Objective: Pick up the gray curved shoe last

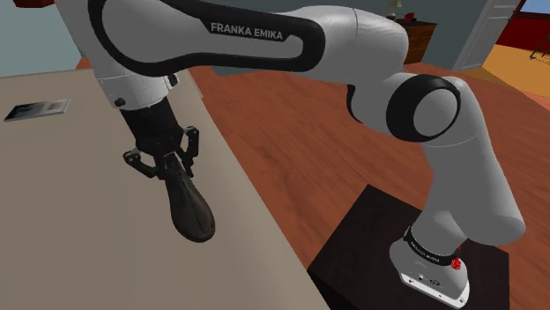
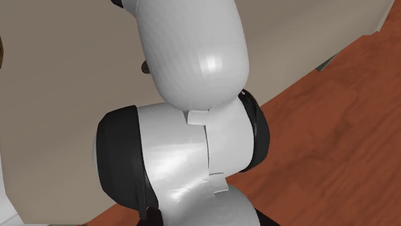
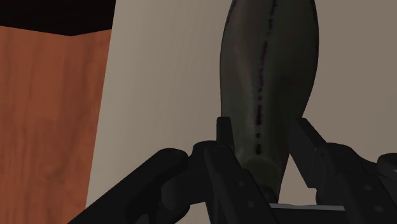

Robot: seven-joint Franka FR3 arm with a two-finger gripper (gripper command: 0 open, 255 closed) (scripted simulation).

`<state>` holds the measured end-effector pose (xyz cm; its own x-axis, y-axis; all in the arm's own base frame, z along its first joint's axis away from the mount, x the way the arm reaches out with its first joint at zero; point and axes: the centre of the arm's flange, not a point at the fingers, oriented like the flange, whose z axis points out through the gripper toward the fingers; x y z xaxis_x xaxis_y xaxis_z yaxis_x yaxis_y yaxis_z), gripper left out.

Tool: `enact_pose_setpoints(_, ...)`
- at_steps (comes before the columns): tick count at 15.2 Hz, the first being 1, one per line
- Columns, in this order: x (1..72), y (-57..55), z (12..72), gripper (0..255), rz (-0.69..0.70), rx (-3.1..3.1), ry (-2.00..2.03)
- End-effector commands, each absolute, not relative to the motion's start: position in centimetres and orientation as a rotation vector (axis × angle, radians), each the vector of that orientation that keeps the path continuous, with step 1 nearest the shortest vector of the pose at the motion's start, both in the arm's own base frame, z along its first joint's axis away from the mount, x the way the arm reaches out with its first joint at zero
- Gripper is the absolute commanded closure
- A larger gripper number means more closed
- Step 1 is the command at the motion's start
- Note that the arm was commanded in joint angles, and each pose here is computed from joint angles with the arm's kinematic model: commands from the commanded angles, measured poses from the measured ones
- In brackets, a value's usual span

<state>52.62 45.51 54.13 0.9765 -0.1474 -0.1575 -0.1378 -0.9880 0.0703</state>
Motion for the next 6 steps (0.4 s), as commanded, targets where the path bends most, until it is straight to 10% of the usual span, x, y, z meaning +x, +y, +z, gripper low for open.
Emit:
enact_pose_setpoints(1,52.7,45.4,55.2,255,-0.251,3.064,-0.222)
enact_pose_setpoints(6,52.7,45.4,56.9,255,-0.251,3.064,-0.222)
